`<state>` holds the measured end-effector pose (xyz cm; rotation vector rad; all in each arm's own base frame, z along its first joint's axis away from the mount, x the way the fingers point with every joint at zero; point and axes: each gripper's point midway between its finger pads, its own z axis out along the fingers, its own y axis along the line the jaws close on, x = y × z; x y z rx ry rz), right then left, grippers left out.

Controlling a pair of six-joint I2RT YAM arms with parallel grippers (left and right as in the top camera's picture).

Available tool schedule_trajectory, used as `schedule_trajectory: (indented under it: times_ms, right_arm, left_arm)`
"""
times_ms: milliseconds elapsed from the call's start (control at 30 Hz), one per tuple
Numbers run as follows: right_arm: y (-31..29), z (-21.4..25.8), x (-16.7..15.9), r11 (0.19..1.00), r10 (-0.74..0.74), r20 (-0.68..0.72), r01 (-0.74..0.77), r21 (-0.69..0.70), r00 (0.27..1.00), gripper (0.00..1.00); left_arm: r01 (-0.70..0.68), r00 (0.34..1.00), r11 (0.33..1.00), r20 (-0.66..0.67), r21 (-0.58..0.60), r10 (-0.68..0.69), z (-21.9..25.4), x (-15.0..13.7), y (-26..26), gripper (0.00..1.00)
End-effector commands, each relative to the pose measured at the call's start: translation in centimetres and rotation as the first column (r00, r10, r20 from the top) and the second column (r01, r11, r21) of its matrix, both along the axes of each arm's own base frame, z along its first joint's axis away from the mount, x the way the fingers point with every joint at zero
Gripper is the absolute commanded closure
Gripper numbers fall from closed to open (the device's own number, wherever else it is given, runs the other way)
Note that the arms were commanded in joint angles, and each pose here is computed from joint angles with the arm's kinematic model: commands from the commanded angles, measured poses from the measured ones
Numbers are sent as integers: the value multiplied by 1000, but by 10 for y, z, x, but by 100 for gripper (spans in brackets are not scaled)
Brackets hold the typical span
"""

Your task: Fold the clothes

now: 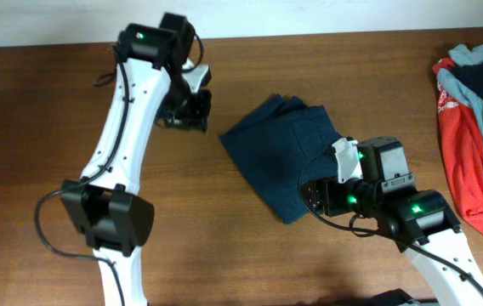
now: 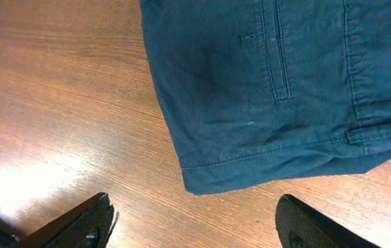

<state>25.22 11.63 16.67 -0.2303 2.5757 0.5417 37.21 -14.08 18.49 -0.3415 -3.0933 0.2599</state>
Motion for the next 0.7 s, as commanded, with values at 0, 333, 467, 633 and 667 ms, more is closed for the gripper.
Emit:
schedule_trajectory:
  times_ms: [0, 333, 467, 633, 667]
  right_arm:
    - [-1, 2, 2, 1000, -11, 3, 11, 3, 1000, 14]
    - [-1, 3, 3, 1000, -11, 6, 11, 5, 1000, 4]
    - [-1, 2, 3, 1000, -11, 6, 11, 4, 1000, 4]
    - [-1, 2, 3, 1000, -11, 6, 11, 4, 1000, 4]
    - [-1, 2, 4, 1000, -11, 5, 11, 4, 1000, 4]
  left_arm:
    - [-70, 997, 982, 32, 174, 66, 16, -37, 43, 66]
    - [-229, 970, 881, -19, -414, 243, -80, -53, -44, 13]
    - [-446, 893, 778, -159, -442, 421, -139, -56, -51, 2]
    - [-488, 869, 711, -211, -506, 447, -165, -50, -71, 1]
    - [-501, 862, 700, -219, -510, 457, -167, -48, -75, 1]
